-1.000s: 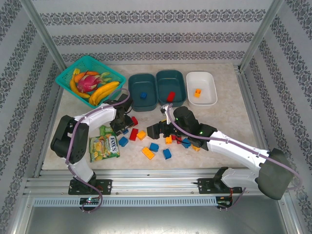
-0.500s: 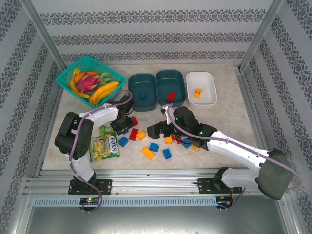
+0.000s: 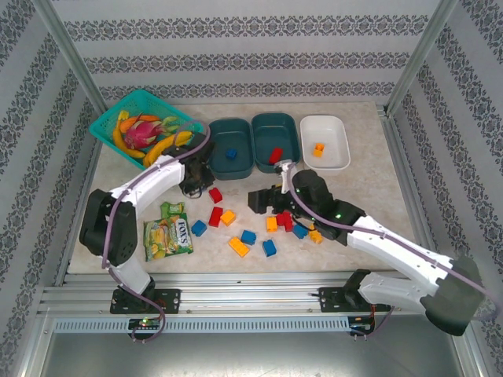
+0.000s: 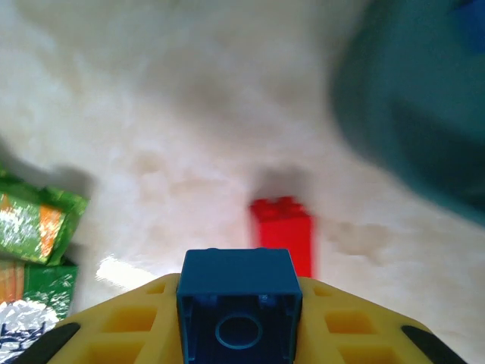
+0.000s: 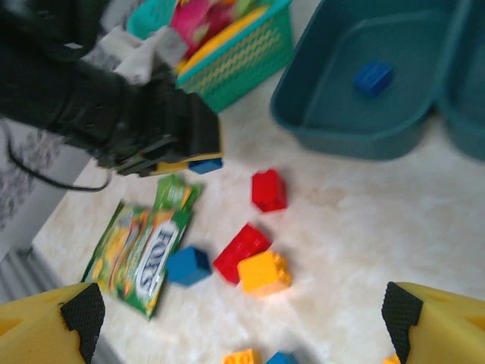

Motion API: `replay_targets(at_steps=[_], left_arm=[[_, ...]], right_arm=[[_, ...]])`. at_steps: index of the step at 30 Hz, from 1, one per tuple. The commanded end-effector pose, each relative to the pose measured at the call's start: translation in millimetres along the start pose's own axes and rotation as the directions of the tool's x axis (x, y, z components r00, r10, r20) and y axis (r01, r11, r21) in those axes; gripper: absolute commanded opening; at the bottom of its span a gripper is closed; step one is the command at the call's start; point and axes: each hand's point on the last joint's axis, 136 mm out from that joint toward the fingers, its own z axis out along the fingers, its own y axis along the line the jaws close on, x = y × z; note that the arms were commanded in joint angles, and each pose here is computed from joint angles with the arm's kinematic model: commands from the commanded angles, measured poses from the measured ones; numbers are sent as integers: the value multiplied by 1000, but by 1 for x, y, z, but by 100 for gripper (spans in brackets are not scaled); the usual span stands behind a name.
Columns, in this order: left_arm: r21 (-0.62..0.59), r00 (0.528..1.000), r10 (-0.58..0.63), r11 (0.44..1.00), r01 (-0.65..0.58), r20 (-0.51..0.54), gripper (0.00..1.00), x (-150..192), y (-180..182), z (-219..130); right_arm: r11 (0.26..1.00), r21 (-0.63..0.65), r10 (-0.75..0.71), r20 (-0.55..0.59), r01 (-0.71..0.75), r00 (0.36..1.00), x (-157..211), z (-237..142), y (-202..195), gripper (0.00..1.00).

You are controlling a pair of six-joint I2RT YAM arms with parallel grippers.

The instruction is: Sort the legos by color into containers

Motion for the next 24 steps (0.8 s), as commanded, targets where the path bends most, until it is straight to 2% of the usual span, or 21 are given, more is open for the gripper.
replay_targets(at_steps=[1,6,9,11,18,21,24], left_arm=[[5,992,125,992,-125,29,31,-15,-19,-19],[37,978,207,977,-208,19,31,-35,-63,-7],[18,972,237,971,-236,-11,31,-41,-79,11],[-9,966,256,967,-256,-30,32,-43,-86,26],[-93,960,265,958,-273,-88,33,-40,-83,67],[-94,957,264,957,-276,-121,35,-33,-83,80],[-94,954,259,957,-275,-153,43,-27,-82,90]], right_arm=[[990,123,51,109,-65,993,-34,-14,-23,96],[975,200,82,108,-102,991,-48,-15,-41,96],[939,304,138,98,-162,986,-49,-20,-63,96],[894,378,213,111,-240,971,-44,-28,-84,96],[741,510,417,162,-437,895,-9,-56,-138,94],[638,575,510,183,-513,840,14,-72,-158,94],[530,644,574,207,-552,792,38,-89,-174,91]])
